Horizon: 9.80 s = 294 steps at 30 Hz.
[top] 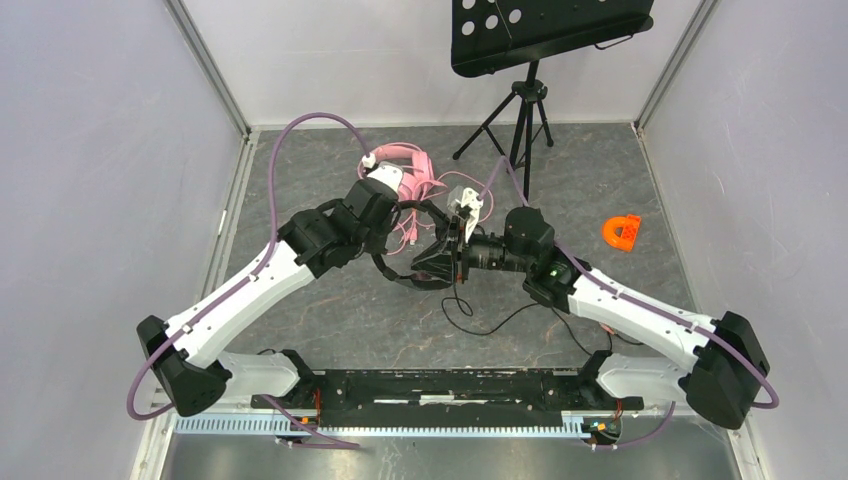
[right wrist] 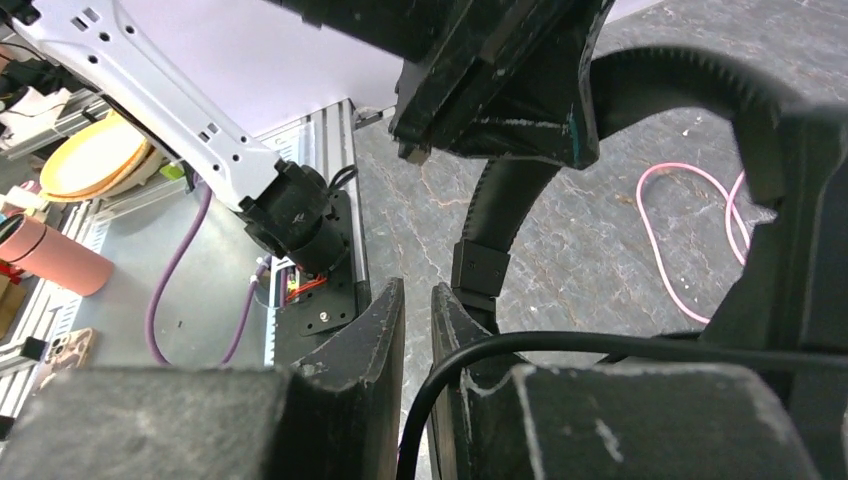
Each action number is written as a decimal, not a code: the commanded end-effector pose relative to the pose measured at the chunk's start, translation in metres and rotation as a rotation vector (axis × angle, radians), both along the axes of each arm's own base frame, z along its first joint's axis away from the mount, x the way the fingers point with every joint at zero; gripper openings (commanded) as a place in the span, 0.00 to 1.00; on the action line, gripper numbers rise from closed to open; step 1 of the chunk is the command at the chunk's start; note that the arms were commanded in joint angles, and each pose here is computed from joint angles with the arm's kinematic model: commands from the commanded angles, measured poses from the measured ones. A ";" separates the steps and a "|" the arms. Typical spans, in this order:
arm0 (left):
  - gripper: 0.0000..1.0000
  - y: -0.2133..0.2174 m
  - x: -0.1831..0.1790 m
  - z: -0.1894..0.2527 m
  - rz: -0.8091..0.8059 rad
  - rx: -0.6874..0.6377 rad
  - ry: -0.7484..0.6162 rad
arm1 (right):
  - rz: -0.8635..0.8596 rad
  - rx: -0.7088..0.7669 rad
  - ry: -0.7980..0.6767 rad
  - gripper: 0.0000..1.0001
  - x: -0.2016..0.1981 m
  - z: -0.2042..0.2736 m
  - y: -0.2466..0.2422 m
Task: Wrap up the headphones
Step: Wrap the headphones cable around the headphones.
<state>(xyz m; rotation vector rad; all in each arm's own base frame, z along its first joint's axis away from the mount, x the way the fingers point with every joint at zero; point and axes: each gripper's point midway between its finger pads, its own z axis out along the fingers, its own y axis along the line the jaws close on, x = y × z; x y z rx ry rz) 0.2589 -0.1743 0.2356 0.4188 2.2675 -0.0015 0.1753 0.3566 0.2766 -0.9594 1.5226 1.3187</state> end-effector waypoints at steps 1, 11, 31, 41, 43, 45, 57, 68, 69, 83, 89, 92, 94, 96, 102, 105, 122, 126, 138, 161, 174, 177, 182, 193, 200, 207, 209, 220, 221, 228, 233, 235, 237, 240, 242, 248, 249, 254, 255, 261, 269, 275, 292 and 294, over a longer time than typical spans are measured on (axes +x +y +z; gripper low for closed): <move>0.02 -0.016 0.009 0.022 0.073 -0.193 -0.048 | -0.068 0.015 -0.069 0.24 0.002 0.005 -0.001; 0.02 -0.036 0.016 0.020 0.093 -0.351 -0.038 | -0.191 -0.001 -0.152 0.26 0.011 0.002 -0.006; 0.02 -0.026 0.025 0.034 0.213 -0.447 -0.123 | -0.232 0.025 -0.200 0.32 0.015 0.007 -0.012; 0.02 -0.026 0.032 0.043 0.253 -0.493 -0.159 | -0.168 0.031 -0.206 0.40 0.006 0.008 -0.007; 0.02 -0.027 0.033 0.044 0.253 -0.498 -0.166 | -0.181 0.052 -0.181 0.42 0.005 0.014 -0.008; 0.02 -0.027 0.033 0.045 0.257 -0.509 -0.170 | -0.213 0.075 -0.158 0.44 0.007 0.021 -0.012; 0.02 -0.028 0.028 0.063 0.252 -0.612 -0.203 | -0.224 0.067 -0.242 0.49 0.000 0.020 -0.029; 0.02 -0.040 0.026 0.074 0.220 -0.687 -0.189 | -0.244 0.087 -0.548 0.52 0.004 0.000 -0.042; 0.02 -0.041 0.026 0.075 0.219 -0.690 -0.187 | -0.254 0.093 -0.583 0.54 0.004 -0.003 -0.045; 0.02 -0.057 0.020 0.088 0.163 -0.770 -0.151 | -0.258 0.185 -0.787 0.67 0.010 -0.030 -0.033; 0.02 -0.059 0.018 0.089 0.150 -0.766 -0.142 | -0.290 0.209 -0.767 0.59 0.017 -0.035 -0.030; 0.02 -0.059 0.018 0.089 0.151 -0.773 -0.138 | -0.281 0.235 -0.743 0.53 0.011 -0.041 -0.033; 0.02 -0.061 0.017 0.091 0.144 -0.787 -0.134 | -0.275 0.230 -0.728 0.51 0.011 -0.048 -0.032; 0.02 -0.063 0.017 0.095 0.137 -0.796 -0.135 | -0.270 0.222 -0.722 0.52 0.012 -0.053 -0.030; 0.02 -0.060 0.016 0.108 0.136 -0.809 -0.160 | -0.260 0.180 -0.715 0.55 0.015 -0.067 -0.027; 0.02 -0.060 0.017 0.112 0.137 -0.812 -0.169 | -0.255 0.164 -0.707 0.54 0.015 -0.075 -0.026; 0.02 -0.059 0.015 0.133 0.111 -0.830 -0.192 | -0.276 0.153 -0.678 0.00 0.019 -0.094 -0.028; 0.02 -0.051 0.015 0.143 0.121 -0.805 -0.223 | -0.292 0.157 -0.681 0.00 0.016 -0.092 -0.041; 0.02 -0.060 -0.018 0.152 -0.104 -0.752 -0.164 | -0.446 0.118 -0.706 0.02 0.034 -0.084 -0.079; 0.02 -0.072 -0.104 0.073 -0.815 -0.369 0.119 | -0.494 0.163 -0.730 0.10 0.035 -0.036 -0.112; 0.02 -0.054 -0.060 0.024 -1.047 0.072 -0.099 | -0.303 -0.070 -0.263 0.11 0.013 -0.049 -0.093; 0.02 -0.053 -0.055 0.017 -1.063 0.115 -0.097 | -0.258 -0.069 -0.220 0.12 0.004 -0.044 -0.090; 0.02 -0.047 -0.046 0.010 -1.069 0.197 -0.110 | -0.136 -0.039 -0.181 0.06 -0.020 -0.037 -0.084; 0.02 -0.032 0.003 0.022 -0.900 0.379 -0.249 | 0.122 0.127 -0.061 0.09 -0.068 -0.006 -0.071; 0.02 -0.026 0.015 0.021 -0.858 0.439 -0.292 | 0.219 0.150 -0.011 0.10 -0.081 -0.010 -0.066; 0.02 -0.021 0.025 0.025 -0.801 0.468 -0.328 | 0.267 0.205 0.030 0.12 -0.086 0.002 -0.063; 0.02 -0.019 0.028 0.025 -0.769 0.469 -0.333 | 0.266 0.230 0.047 0.13 -0.086 0.007 -0.062; 0.02 -0.013 0.040 0.037 -0.443 0.277 -0.298 | 0.194 0.261 0.083 0.15 -0.065 0.011 -0.044; 0.02 -0.015 0.039 0.039 -0.424 0.246 -0.286 | 0.190 0.270 0.079 0.14 -0.063 0.014 -0.042; 0.02 -0.011 0.029 0.040 -0.206 0.042 -0.211 | 0.120 0.283 0.044 0.13 -0.038 0.026 -0.024; 0.02 -0.016 0.021 0.047 -0.071 -0.166 -0.200 | 0.101 0.293 0.019 0.13 -0.029 0.029 -0.014; 0.02 -0.015 0.022 0.049 -0.012 -0.214 -0.203 | 0.099 0.290 -0.002 0.14 -0.028 0.029 -0.010; 0.02 -0.010 0.024 0.049 0.052 -0.235 -0.203 | 0.091 0.272 -0.036 0.16 -0.025 0.027 -0.007; 0.02 -0.004 0.028 0.049 0.141 -0.259 -0.214 | 0.084 0.227 -0.051 0.16 -0.022 0.019 -0.002; 0.02 -0.004 0.029 0.049 0.172 -0.287 -0.213 | 0.092 0.216 -0.066 0.16 -0.023 0.016 -0.001; 0.02 -0.012 0.028 0.058 0.208 -0.397 -0.211 | -0.002 0.150 -0.166 0.13 -0.009 -0.005 -0.003; 0.02 -0.013 0.028 0.060 0.210 -0.415 -0.212 | -0.015 0.144 -0.184 0.13 -0.008 -0.008 -0.005; 0.02 -0.018 0.026 0.071 0.226 -0.508 -0.219 | -0.029 0.134 -0.225 0.11 -0.005 -0.012 -0.005; 0.02 -0.019 0.025 0.074 0.233 -0.531 -0.221 | -0.028 0.135 -0.233 0.11 -0.006 -0.012 -0.004; 0.02 -0.024 0.022 0.088 0.235 -0.637 -0.231 | -0.084 0.107 -0.300 0.10 0.001 -0.018 -0.004; 0.02 -0.036 0.017 0.095 0.212 -0.741 -0.209 | -0.146 0.101 -0.408 0.09 0.002 -0.019 -0.005; 0.02 -0.045 0.012 0.105 0.181 -0.842 -0.204 | -0.150 0.091 -0.435 0.07 -0.001 -0.029 -0.001; 0.02 -0.047 -0.007 0.144 0.118 -0.974 -0.206 | -0.123 0.051 -0.520 0.00 -0.013 -0.083 -0.016; 0.02 -0.049 -0.009 0.148 0.105 -0.995 -0.199 | -0.124 0.048 -0.518 0.00 -0.014 -0.088 -0.018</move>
